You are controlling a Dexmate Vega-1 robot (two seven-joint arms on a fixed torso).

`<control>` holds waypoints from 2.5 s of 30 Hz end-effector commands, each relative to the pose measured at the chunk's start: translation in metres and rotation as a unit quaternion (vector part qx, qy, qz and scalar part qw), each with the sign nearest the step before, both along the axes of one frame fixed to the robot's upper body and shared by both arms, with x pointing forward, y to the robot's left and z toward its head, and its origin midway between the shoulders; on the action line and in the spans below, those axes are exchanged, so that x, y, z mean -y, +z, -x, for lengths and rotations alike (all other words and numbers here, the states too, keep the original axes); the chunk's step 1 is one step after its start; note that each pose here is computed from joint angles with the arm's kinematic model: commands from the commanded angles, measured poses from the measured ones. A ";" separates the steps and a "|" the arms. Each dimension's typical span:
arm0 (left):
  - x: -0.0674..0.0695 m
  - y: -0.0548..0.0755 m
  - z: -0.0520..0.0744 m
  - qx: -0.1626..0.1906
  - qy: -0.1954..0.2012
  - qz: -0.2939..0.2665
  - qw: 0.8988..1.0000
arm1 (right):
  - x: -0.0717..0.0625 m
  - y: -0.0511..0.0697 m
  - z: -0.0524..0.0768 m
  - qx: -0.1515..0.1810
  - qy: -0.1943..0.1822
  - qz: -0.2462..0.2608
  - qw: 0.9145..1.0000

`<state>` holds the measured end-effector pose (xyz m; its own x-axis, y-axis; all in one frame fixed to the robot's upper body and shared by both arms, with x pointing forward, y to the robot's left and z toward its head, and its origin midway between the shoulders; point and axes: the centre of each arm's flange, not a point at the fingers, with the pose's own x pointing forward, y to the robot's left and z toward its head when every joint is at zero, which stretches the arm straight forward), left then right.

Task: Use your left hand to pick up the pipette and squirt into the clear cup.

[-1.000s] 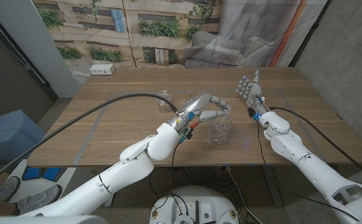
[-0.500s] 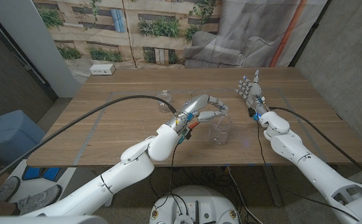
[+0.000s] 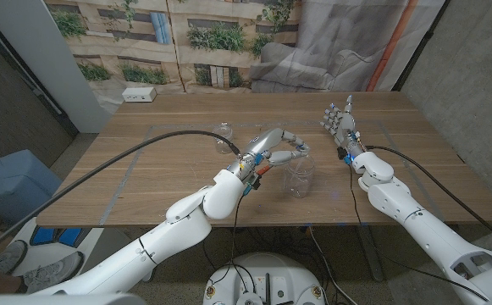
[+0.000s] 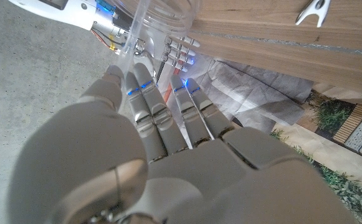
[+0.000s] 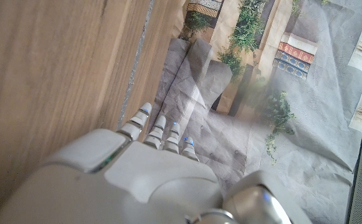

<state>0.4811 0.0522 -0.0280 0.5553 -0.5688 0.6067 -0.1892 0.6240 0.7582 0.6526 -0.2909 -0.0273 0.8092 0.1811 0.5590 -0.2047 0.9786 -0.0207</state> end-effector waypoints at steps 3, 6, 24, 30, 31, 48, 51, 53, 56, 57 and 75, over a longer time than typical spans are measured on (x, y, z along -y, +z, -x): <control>-0.003 0.000 0.000 0.007 0.005 0.008 1.000 | 0.000 0.000 0.000 0.000 0.000 0.000 1.000; -0.005 0.000 0.000 0.008 0.008 0.011 1.000 | 0.000 0.000 0.000 0.000 0.000 0.000 1.000; -0.008 0.000 0.003 0.023 0.011 0.027 0.999 | 0.000 0.000 0.000 0.000 0.000 0.000 1.000; -0.007 -0.001 0.004 0.027 0.013 0.029 0.999 | 0.000 0.000 0.000 0.000 0.000 0.000 1.000; -0.007 -0.001 0.004 0.027 0.014 0.029 0.999 | 0.000 0.000 0.000 0.000 0.000 0.000 1.000; -0.005 -0.001 0.003 0.023 0.012 0.017 1.000 | 0.000 0.000 0.000 0.000 0.000 0.000 1.000; -0.005 -0.001 0.003 0.024 0.012 0.021 0.999 | 0.000 0.000 0.000 0.000 0.000 0.000 1.000; -0.005 -0.001 0.003 0.023 0.010 0.021 0.999 | 0.000 0.000 0.000 0.000 0.000 0.000 1.000; -0.005 0.000 0.002 0.021 0.006 0.017 1.000 | 0.000 0.000 0.000 0.000 0.000 0.000 1.000; -0.005 0.000 0.002 0.020 0.008 0.017 1.000 | 0.000 0.000 0.000 0.000 0.000 0.000 1.000; -0.005 0.002 -0.002 0.006 0.016 0.018 1.000 | 0.000 0.000 0.000 0.000 0.000 0.000 1.000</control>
